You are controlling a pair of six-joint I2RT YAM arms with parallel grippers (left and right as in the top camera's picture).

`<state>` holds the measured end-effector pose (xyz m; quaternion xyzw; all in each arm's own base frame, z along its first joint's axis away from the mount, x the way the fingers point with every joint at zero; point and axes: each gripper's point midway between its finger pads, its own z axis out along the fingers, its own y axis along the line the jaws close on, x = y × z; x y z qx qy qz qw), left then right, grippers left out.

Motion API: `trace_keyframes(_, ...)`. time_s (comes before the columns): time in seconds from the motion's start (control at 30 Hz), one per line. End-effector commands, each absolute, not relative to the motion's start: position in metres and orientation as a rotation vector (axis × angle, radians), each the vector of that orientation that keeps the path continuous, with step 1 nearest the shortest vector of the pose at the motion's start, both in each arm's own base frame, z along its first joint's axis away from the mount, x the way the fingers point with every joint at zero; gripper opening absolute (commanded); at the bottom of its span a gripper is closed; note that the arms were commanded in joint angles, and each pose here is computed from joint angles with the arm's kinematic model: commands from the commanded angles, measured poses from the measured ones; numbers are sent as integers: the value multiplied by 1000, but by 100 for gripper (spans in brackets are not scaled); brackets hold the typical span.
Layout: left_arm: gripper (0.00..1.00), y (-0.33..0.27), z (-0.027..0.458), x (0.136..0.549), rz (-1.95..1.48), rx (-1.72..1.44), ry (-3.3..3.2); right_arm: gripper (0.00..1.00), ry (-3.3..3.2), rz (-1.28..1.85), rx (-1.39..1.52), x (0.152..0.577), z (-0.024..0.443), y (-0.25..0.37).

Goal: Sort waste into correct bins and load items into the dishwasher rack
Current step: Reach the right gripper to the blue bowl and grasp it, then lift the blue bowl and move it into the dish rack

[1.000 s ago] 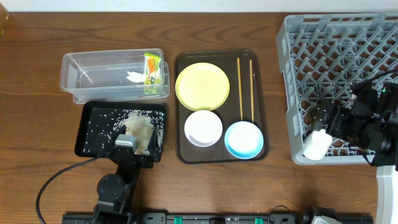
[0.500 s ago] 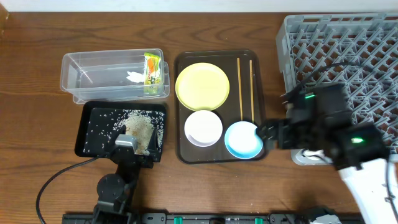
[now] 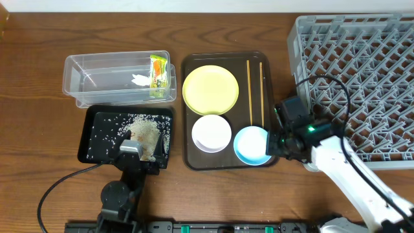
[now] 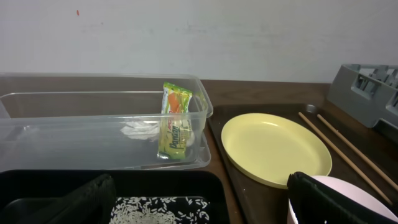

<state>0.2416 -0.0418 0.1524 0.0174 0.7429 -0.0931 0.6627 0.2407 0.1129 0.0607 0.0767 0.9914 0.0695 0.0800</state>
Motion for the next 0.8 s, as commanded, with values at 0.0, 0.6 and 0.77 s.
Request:
trace_keyframes(0.0, 91, -38, 135, 241, -192, 23, 1737, 39, 3008, 152, 308, 237, 43, 110)
trace_keyframes(0.6, 91, -38, 135, 241, -192, 24, 1737, 1, 2857, 58, 129, 252, 94, 94)
trace_keyframes(0.77, 91, -38, 135, 241, -192, 24, 1737, 1, 2508, -271, 242, 276, 175, 37)
